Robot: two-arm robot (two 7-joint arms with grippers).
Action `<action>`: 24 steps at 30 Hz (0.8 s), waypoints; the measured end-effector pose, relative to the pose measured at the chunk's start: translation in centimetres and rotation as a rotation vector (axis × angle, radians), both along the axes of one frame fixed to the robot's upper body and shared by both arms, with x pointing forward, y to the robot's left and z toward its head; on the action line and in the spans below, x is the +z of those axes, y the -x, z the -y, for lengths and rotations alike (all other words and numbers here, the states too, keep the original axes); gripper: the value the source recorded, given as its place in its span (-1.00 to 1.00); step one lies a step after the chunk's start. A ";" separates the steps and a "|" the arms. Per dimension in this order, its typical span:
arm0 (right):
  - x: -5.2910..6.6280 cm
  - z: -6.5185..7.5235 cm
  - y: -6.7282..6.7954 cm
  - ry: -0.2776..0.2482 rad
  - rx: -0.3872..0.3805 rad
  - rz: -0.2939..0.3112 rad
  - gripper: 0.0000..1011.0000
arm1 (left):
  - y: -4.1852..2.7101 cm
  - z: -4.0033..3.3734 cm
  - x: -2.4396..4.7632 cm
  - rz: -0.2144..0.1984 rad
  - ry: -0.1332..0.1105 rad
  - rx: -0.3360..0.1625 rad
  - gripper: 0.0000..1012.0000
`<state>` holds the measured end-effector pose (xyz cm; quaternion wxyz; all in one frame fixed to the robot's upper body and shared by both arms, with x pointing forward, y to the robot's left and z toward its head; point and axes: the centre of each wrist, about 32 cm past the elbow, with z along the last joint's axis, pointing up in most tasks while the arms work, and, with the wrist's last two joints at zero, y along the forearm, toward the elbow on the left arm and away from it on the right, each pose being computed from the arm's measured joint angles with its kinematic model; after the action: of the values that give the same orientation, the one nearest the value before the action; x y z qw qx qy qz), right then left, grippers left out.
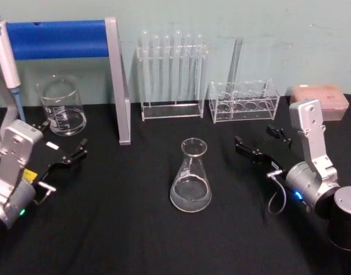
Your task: Grasp the erlenmeyer flask with one hand, shake it three times, then place it back.
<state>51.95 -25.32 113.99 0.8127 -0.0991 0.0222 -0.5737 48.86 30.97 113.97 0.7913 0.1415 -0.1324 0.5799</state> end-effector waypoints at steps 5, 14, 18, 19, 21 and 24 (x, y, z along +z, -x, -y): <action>0.0 0.0 0.0 0.002 -0.001 -0.002 0.98 | 0.00 0.00 0.01 0.000 0.000 0.000 0.98; 0.0 0.0 0.0 0.002 0.001 -0.001 0.98 | 0.00 0.00 0.00 0.000 0.000 0.000 0.98; 0.0 0.0 0.0 0.002 0.002 -0.001 0.98 | 0.00 0.00 0.00 0.000 0.000 0.000 0.98; 0.0 0.0 0.0 0.002 0.002 -0.001 0.98 | 0.00 0.00 0.00 0.000 0.000 0.000 0.98; 0.0 0.0 0.0 0.002 0.002 -0.001 0.98 | 0.00 0.00 0.00 0.000 0.000 0.000 0.98; 0.0 0.0 0.0 0.002 0.003 -0.001 0.98 | 0.00 0.00 0.00 0.000 0.000 0.000 0.98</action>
<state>51.94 -25.34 113.99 0.8134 -0.1000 0.0219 -0.5726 48.86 30.97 113.98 0.7913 0.1415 -0.1324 0.5799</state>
